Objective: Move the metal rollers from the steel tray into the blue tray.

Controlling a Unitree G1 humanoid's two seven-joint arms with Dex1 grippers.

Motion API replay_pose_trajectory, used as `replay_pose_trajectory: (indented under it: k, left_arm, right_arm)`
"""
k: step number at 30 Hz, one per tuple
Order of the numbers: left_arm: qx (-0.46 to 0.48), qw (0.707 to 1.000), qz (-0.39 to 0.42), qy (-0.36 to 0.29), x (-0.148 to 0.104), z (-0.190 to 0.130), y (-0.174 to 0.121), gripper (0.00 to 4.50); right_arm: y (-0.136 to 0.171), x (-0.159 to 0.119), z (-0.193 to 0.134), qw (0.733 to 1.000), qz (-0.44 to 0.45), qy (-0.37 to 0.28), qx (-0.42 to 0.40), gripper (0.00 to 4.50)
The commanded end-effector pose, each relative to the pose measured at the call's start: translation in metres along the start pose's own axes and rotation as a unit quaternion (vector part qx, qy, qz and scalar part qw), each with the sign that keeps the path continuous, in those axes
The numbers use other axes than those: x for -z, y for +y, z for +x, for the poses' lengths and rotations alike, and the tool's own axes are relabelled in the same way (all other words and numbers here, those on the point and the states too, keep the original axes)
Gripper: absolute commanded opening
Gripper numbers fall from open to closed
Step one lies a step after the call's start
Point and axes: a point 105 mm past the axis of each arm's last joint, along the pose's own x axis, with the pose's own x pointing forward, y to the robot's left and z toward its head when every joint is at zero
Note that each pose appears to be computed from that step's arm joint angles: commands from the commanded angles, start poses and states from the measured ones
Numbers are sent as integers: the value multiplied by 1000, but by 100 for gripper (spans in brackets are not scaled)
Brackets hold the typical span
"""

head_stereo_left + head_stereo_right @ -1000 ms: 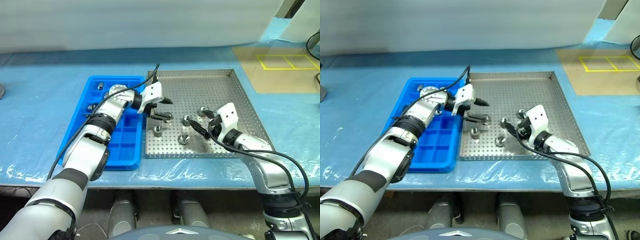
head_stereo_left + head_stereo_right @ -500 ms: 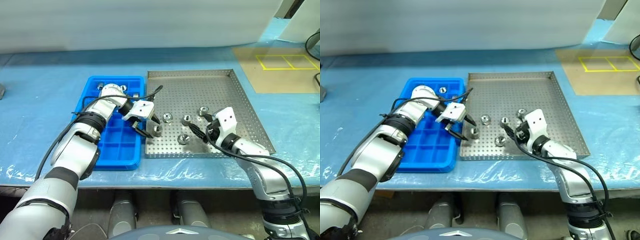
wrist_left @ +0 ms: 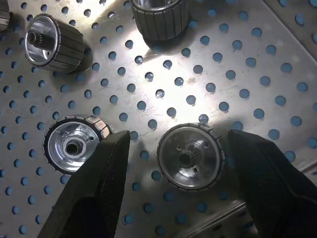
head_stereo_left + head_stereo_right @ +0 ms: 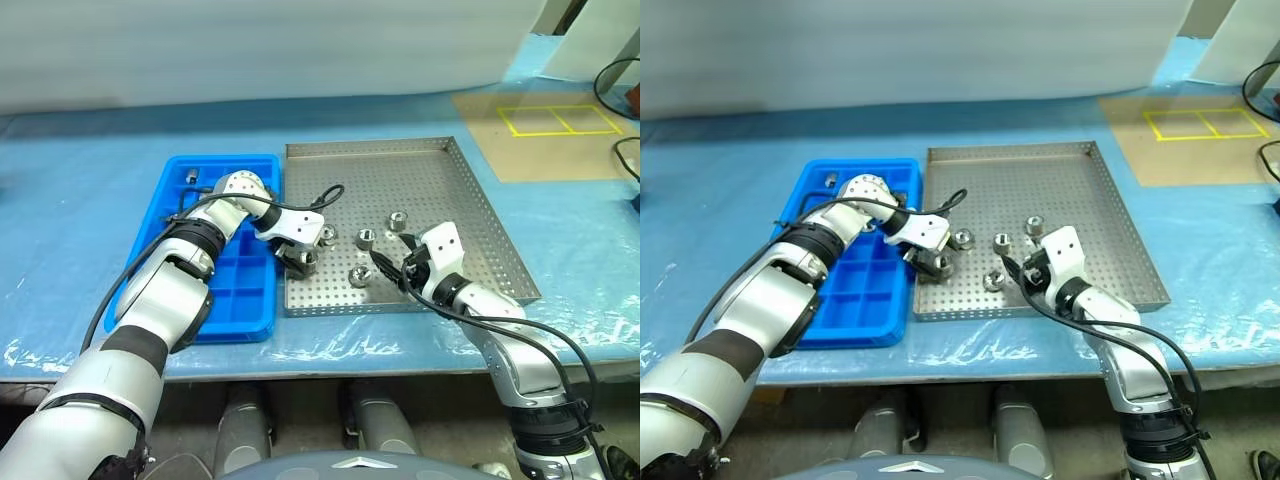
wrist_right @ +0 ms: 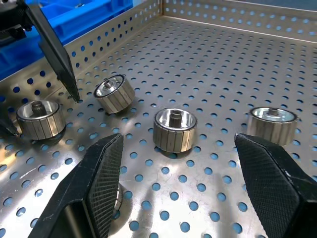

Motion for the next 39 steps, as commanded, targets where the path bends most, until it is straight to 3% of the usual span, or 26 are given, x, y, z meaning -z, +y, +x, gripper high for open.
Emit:
replay_pose_trajectory:
  k: [1, 5, 17, 20, 23, 32, 39]
  left_arm:
    - [34, 998, -30, 52, 25, 6, -19, 334]
    - [64, 997, -28, 37, 19, 7, -23, 334]
    - [87, 994, -11, 71, 32, 7, -35, 334]
    - [96, 993, -9, 68, 32, 4, -38, 272]
    - [84, 994, -13, 72, 33, 4, -35, 179]
    - [69, 996, -15, 57, 28, 5, -30, 171]
    - [-54, 991, -6, -125, -39, -10, 15, 171]
  right_arm:
    - [5, -6, 1, 1000, -10, -18, 0, 366]
    - [4, -6, -1, 1000, -10, -20, 5, 366]
    - [0, -7, 4, 999, -15, -25, 14, 366]
    - [-1, -7, 5, 999, -15, -26, 15, 370]
    - [-1, -6, 6, 999, -14, -26, 16, 370]
    - [-3, -6, 7, 999, -16, -27, 17, 370]
    - [2, -6, 10, 1000, -17, -26, 4, 370]
